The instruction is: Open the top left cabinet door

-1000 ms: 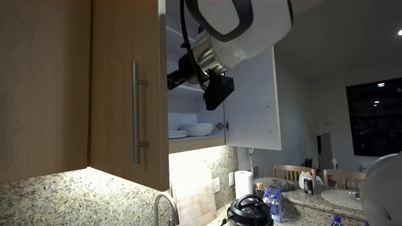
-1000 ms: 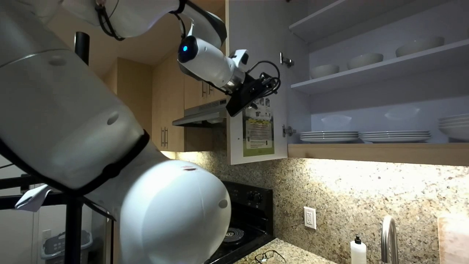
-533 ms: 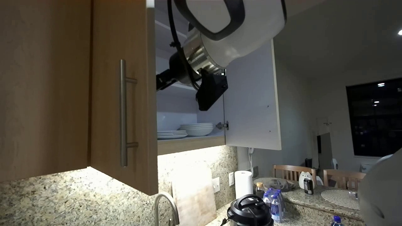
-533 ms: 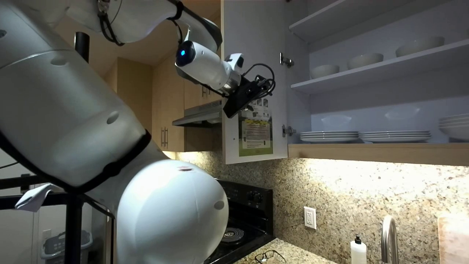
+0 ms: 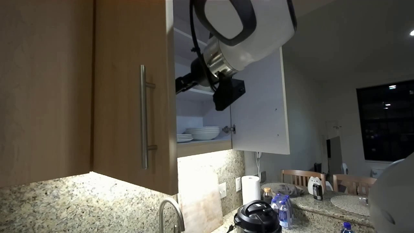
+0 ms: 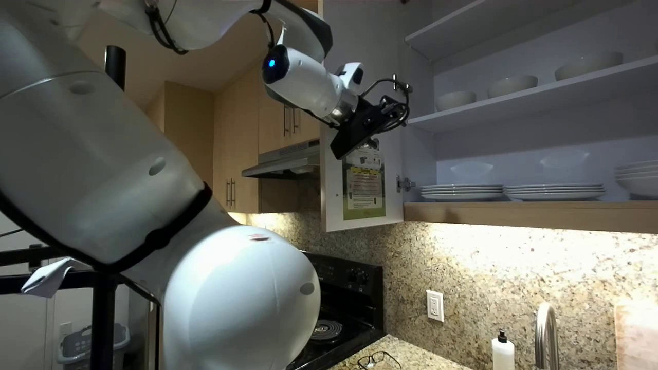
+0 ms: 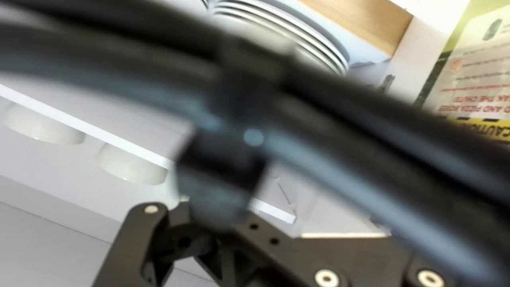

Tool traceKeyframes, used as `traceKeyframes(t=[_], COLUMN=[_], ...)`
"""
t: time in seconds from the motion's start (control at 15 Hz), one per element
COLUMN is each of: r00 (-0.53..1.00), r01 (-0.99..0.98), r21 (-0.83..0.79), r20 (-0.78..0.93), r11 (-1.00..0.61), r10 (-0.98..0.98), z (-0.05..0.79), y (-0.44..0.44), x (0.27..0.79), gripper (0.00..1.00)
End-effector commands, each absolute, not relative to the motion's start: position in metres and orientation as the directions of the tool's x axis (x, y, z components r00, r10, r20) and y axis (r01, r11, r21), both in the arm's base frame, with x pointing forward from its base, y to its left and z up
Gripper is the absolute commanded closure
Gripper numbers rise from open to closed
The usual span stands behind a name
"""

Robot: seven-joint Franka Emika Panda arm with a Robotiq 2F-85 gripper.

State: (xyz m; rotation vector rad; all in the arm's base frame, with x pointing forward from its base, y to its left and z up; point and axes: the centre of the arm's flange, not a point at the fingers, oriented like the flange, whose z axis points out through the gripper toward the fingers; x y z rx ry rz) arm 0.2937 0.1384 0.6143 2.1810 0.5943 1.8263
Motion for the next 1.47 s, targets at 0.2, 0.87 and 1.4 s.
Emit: traceKeyframes(t=[0.2,0.87,1.4], r00=[0.239,0.495,0.735], r01=[0.069,0.055,0.057], r21=[0.39,0.319,0.309], r20=[0.887,0.814,0.631], r11=[-0.918,-0.946,-0.949], r10=[0.395,0.303,0.249], z=[0.66,0.599,0.49], y=[0.055,-0.018,-0.034], x=[0.249,0.242,0.254], gripper=[0.0,0.0,0.0])
